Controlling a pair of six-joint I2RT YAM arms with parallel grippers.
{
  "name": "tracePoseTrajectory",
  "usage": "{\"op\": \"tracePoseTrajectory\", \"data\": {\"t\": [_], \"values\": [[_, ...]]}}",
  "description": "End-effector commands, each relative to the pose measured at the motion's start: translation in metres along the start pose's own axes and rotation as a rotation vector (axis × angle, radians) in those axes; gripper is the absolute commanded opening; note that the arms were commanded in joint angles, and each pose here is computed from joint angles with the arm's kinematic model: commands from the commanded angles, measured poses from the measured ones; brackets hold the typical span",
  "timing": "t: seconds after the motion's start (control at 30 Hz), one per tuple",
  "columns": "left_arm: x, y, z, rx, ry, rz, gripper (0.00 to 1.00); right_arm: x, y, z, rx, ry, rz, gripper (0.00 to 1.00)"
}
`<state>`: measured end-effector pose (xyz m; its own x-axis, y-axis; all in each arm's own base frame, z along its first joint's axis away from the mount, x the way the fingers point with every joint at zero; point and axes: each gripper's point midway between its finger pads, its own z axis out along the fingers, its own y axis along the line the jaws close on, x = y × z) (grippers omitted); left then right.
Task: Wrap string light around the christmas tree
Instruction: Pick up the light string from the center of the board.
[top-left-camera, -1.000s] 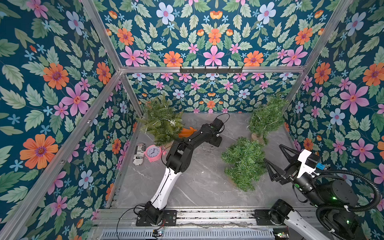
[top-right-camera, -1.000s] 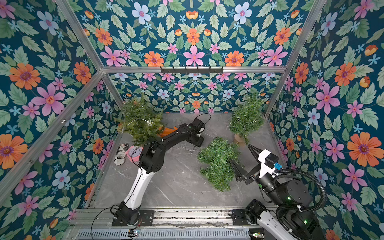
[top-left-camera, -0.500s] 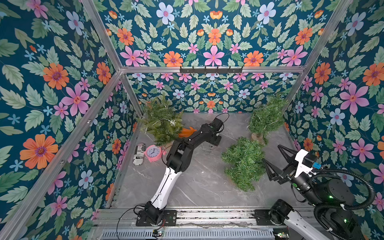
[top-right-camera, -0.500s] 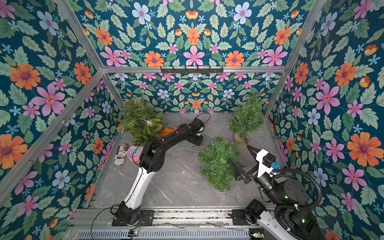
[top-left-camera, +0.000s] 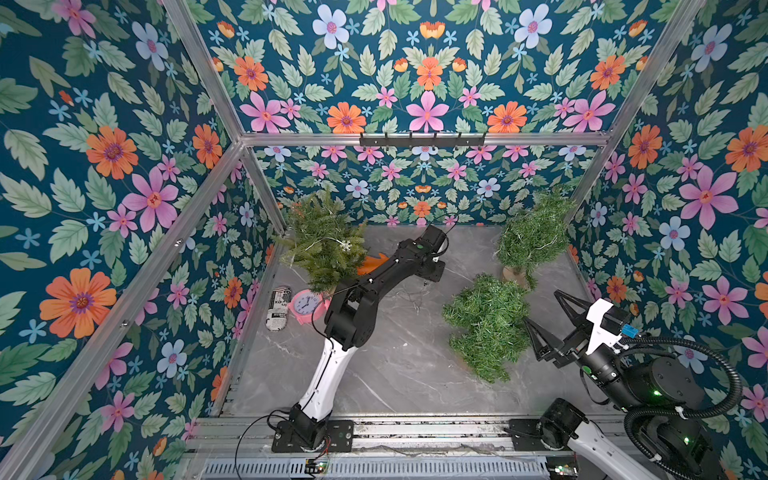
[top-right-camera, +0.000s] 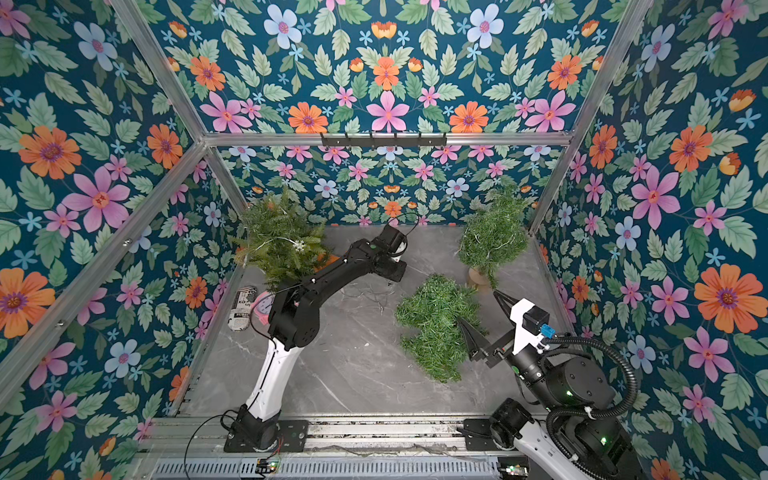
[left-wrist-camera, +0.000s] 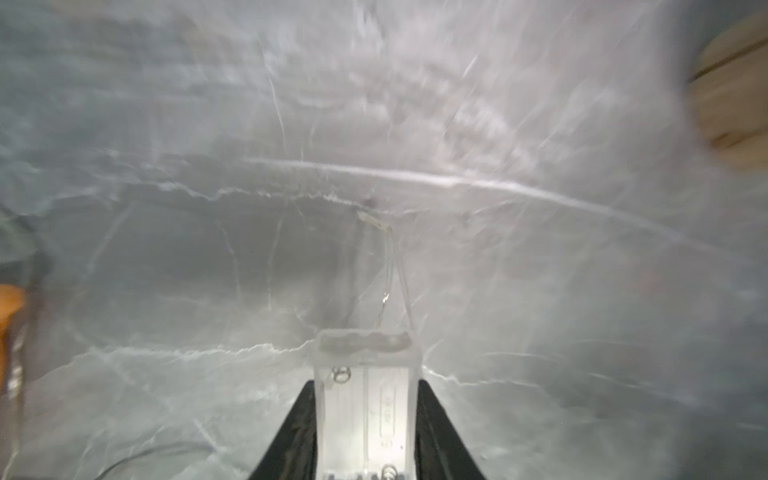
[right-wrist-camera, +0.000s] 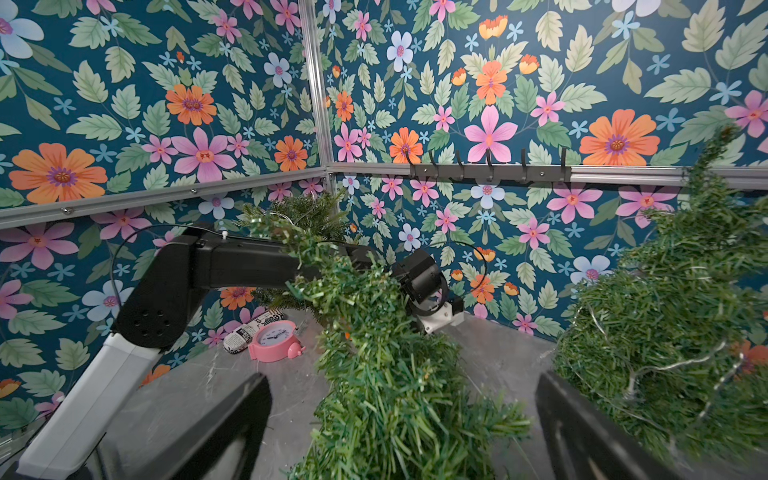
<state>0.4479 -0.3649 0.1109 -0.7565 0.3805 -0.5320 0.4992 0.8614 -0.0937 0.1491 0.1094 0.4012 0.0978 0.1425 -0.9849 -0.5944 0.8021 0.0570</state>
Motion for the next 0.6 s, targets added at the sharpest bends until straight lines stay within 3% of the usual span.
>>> {"op": "tracePoseTrajectory", "data": {"t": [0.0, 0.23, 0.57], "values": [[-0.031, -0.007, -0.032, 0.038, -0.109, -0.049, 0.34, -0.009, -0.001, -0.002, 0.007, -0.04, -0.012, 0.99], [-0.094, -0.027, -0.13, 0.155, -0.385, -0.113, 0.34, -0.008, -0.002, -0.001, 0.01, -0.044, -0.014, 1.0], [-0.162, -0.047, -0.328, 0.371, -0.884, -0.165, 0.29, -0.018, 0.001, 0.007, 0.001, -0.058, -0.027, 1.0]]}}
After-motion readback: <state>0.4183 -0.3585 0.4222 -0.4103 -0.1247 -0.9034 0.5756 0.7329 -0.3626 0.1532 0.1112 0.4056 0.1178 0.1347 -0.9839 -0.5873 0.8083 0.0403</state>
